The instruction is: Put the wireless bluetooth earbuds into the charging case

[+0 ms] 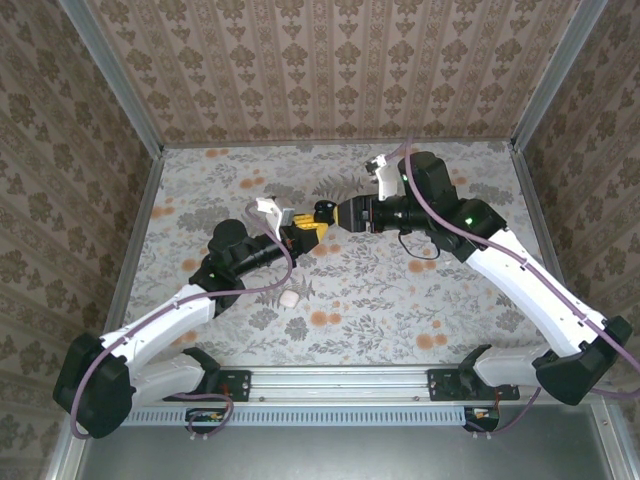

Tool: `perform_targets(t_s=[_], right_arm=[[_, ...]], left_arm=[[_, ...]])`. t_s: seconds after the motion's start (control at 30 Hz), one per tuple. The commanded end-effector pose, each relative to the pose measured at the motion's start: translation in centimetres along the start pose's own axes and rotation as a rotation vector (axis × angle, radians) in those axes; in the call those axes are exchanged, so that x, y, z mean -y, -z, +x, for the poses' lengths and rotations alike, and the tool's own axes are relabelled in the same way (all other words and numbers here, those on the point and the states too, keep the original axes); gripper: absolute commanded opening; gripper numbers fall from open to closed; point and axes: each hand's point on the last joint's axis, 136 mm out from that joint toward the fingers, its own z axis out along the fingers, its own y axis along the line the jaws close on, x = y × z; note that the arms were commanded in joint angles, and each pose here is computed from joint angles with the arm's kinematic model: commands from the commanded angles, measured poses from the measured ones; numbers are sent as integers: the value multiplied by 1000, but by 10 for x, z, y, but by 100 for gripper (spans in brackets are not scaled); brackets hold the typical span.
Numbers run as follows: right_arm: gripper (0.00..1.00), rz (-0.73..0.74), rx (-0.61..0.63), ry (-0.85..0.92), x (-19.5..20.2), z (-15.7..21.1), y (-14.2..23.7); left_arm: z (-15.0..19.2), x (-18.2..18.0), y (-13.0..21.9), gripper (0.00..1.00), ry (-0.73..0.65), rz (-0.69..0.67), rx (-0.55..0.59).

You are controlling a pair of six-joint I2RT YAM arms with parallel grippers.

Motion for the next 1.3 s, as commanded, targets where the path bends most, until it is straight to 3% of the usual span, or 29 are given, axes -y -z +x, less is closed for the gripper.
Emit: perform_targets(t_s=[0.0,1.27], right_arm=[[57,-33,-17,23,-9,0,-4],[50,47,-47,3,20,5,-12]], left_arm=[[-20,5,3,0,-24,12,53],[-21,8,7,0,-27,12,58]])
